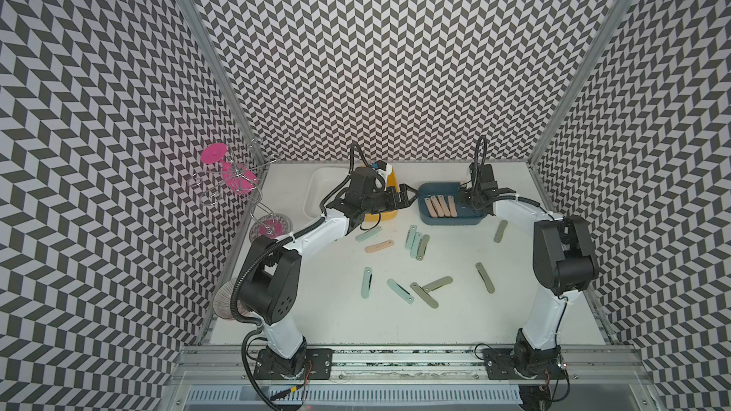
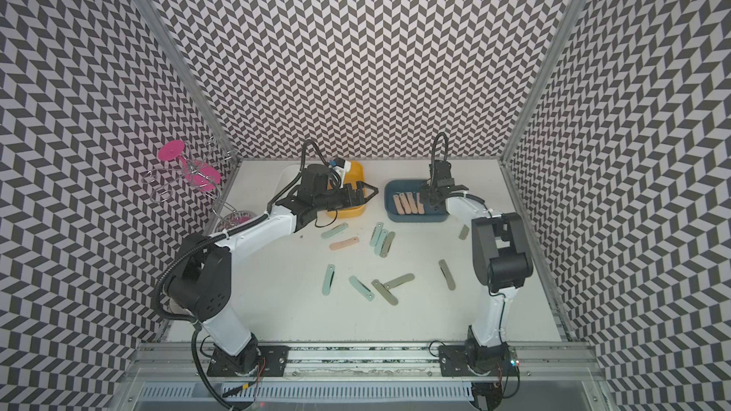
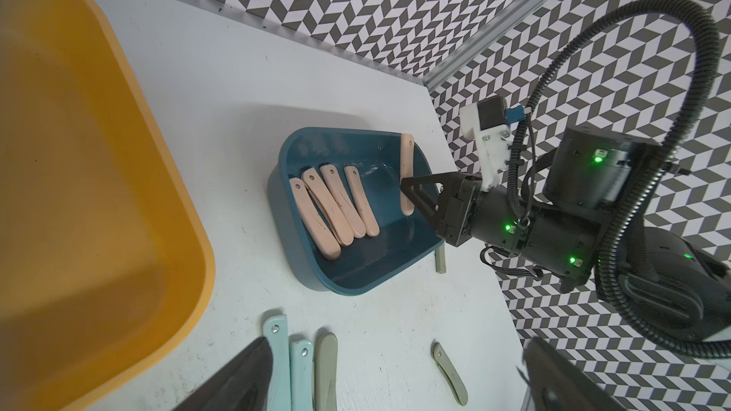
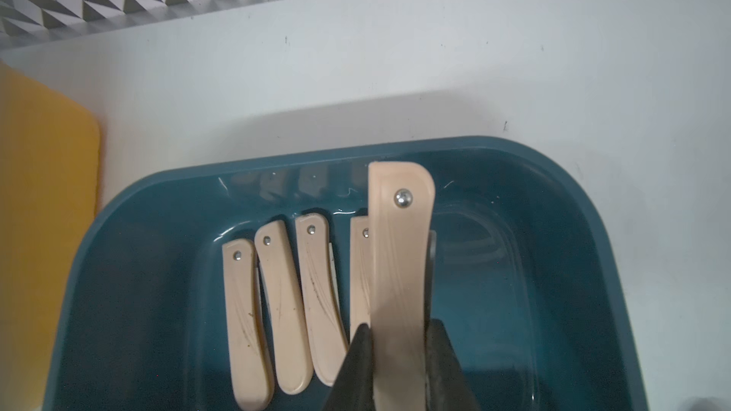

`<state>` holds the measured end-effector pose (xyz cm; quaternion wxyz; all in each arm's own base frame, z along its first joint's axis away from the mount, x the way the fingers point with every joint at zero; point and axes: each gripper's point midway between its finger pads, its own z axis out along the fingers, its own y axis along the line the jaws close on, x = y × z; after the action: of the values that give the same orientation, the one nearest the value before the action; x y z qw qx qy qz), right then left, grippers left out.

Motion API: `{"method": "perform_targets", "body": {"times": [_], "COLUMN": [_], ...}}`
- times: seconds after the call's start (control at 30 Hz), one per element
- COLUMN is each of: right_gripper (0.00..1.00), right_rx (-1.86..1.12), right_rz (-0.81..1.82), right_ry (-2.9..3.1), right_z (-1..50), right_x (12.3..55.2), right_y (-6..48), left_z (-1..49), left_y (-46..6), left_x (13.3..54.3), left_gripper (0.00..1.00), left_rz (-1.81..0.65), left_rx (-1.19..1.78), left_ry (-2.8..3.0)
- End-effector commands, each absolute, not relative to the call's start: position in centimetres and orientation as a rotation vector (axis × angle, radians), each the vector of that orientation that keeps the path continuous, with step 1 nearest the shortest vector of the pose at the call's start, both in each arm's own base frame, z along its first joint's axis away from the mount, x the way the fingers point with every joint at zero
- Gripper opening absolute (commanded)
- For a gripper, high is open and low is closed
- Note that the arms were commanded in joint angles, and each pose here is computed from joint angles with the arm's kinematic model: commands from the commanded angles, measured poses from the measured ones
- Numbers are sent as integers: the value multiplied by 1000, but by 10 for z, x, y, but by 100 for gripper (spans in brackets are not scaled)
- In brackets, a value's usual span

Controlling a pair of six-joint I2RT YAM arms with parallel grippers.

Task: Place the fruit knives into the storage box by color
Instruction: Place the fruit knife in the storage box.

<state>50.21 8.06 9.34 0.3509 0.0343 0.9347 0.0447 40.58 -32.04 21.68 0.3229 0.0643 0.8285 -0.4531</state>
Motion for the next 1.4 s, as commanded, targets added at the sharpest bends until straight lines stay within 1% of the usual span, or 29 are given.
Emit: {"method": "perform_targets", "body": {"times": [0.0,0.37,0.7,0.87,0.97,1.1,1.27,1.37], "right_gripper": [18,18,18,20,27,37,37,38], "right_rx": [69,64,62,60,64,73,88,94], "right_rz": [113,83,60,63,58,56,83,141], "right_ry": [2390,2457,2489,2498,2499,2489,2457,2407], "right_z": [98,68,51,46,46,52,76,107], "right_x": [515,519,519,518,519,521,523,523], "right_y": [81,80,78,78,78,77,79,85], "left_z": [230,227,226,228,226,227,229,232], "left_y": [-327,-324,-322,-323,-323,-322,-321,-319], "left_x": [411,412,413,414,414,413,410,408], "left_gripper": [100,100,100,100,100,100,100,100], "left_rz": [-1211,-1211,-1210,-1214,-1215,-1215,-1210,-1205], "left_rx": [207,201,193,193,190,189,191,190], "left_ry": [2126,2132,2134,2128,2131,2131,2130,2127]}}
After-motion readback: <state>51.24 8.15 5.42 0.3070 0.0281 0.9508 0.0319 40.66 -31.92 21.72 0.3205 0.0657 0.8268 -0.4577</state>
